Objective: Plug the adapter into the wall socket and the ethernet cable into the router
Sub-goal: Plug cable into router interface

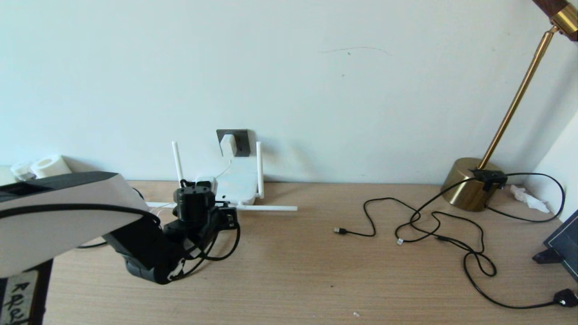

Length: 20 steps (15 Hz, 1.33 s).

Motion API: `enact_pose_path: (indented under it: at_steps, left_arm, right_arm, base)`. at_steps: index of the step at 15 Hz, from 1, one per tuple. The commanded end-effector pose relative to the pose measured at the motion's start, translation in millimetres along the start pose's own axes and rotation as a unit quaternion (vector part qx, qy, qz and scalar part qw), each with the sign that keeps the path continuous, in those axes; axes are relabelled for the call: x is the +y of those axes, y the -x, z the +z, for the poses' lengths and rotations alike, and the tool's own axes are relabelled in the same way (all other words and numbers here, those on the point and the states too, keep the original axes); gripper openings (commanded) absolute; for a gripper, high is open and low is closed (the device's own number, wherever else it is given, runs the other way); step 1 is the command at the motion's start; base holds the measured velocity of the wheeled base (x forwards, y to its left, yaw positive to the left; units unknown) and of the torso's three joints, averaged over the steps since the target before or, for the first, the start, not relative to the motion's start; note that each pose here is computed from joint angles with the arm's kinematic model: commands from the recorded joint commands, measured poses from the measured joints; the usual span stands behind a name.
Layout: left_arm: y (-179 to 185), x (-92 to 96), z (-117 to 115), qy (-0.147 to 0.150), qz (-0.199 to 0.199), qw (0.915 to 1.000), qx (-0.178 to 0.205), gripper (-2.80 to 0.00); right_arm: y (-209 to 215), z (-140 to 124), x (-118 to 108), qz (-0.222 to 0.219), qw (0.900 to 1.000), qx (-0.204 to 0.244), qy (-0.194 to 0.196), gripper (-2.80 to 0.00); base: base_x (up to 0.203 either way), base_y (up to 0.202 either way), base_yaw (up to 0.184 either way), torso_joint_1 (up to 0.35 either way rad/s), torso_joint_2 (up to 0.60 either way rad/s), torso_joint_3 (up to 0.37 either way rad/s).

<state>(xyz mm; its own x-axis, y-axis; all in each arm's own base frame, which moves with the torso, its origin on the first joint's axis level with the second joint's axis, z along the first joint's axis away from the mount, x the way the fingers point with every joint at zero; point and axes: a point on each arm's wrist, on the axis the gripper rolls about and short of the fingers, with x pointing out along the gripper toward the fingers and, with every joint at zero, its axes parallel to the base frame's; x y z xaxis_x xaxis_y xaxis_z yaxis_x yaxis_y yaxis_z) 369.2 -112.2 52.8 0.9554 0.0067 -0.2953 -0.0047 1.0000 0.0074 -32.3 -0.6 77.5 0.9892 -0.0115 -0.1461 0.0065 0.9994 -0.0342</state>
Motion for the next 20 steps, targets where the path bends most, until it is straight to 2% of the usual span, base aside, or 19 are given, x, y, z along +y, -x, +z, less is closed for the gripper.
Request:
enact_pose_path:
  at_steps: [1, 20]
  left_arm:
    - [0.9, -0.5, 1.3, 0.001, -0.001, 1.0, -0.002, -2.8]
    - [-3.1, 3.5, 2.1, 0.0, 0.002, 1.0, -0.004, -2.8]
  right_arm:
    - [0.0, 0.0, 0.0, 0.0, 1.0, 0.001, 0.0, 0.0]
    - [-0.1, -0.1, 0.0, 0.0, 1.0, 0.002, 0.0, 0.0]
  base:
    - [0.0, 0.0, 0.0, 0.0, 0.0, 0.0]
    - [0.0, 0.0, 0.0, 0.0, 0.0, 0.0]
